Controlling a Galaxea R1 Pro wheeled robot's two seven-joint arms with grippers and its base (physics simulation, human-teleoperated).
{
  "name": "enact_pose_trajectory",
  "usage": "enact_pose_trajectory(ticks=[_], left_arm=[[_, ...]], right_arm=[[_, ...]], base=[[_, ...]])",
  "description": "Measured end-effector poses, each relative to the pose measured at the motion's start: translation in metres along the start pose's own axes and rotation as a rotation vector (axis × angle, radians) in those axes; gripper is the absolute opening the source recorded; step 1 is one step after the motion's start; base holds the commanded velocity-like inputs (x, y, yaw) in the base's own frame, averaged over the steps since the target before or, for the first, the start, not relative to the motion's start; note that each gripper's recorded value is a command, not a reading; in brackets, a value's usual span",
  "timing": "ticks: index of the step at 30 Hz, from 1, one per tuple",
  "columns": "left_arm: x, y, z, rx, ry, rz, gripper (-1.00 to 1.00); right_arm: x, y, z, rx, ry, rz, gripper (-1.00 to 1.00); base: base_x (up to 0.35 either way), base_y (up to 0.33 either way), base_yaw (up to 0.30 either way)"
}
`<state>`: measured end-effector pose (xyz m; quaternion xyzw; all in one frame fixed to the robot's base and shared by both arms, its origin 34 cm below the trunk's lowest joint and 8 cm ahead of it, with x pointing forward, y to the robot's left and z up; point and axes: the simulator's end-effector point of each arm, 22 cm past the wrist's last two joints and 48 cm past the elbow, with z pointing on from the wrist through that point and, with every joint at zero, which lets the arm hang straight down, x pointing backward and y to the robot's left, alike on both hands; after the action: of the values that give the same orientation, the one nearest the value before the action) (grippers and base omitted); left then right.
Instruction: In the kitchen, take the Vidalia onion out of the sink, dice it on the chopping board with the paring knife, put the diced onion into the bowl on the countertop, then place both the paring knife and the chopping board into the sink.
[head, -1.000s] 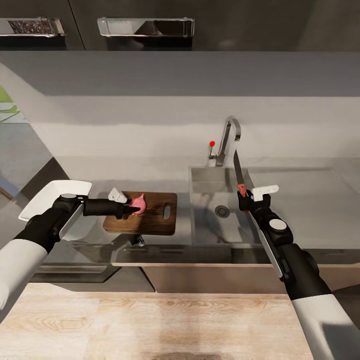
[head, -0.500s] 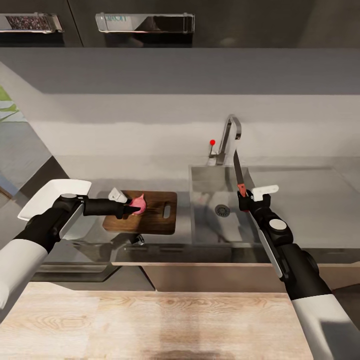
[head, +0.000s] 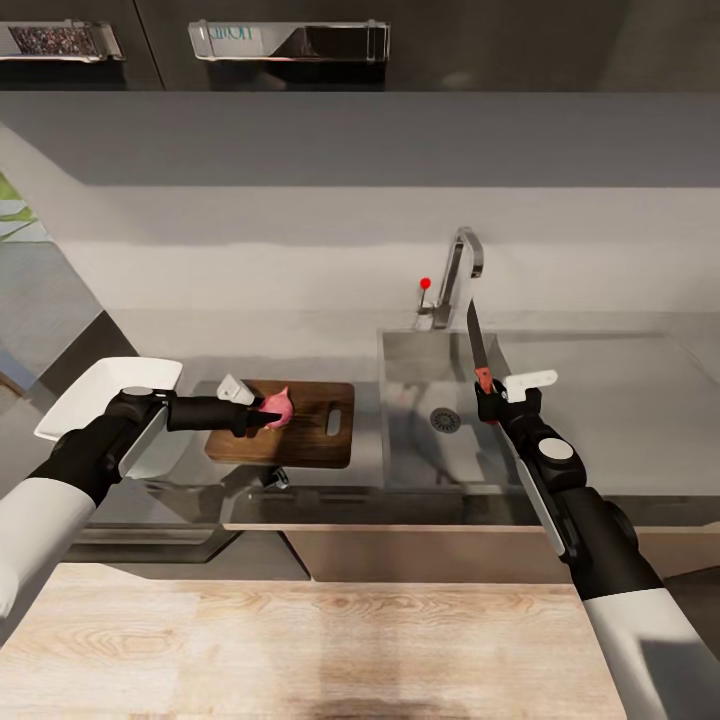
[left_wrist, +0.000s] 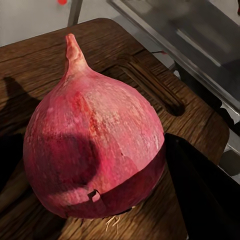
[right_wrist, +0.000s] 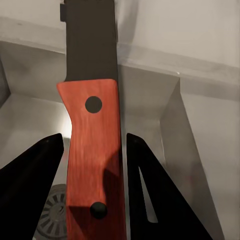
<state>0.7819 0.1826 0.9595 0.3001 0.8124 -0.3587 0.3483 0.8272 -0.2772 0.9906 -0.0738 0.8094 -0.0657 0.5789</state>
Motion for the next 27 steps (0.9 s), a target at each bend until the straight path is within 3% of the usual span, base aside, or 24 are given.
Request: enact_pose_trajectory(ticks=[1, 2, 27], left_arm=[[0.0000, -0.0001, 0.0001, 0.000, 0.000, 0.000, -1.00], [-0.0001, -0.0001, 0.0001, 0.000, 0.000, 0.000, 1.00], [0.0033, 0.0021, 0.0003, -0.007, 0.010, 0.005, 1.00]], right_arm=[[0.0000, 0.0000, 0.0000, 0.000, 0.000, 0.000, -1.00], [0.0000, 0.0000, 0.0000, 0.000, 0.000, 0.000, -1.00], [0.0011, 0.0001, 0.0002, 0.000, 0.002, 0.000, -1.00]], base=[[0.000, 0.000, 0.000], [0.000, 0.000, 0.000], [0.000, 0.000, 0.000]])
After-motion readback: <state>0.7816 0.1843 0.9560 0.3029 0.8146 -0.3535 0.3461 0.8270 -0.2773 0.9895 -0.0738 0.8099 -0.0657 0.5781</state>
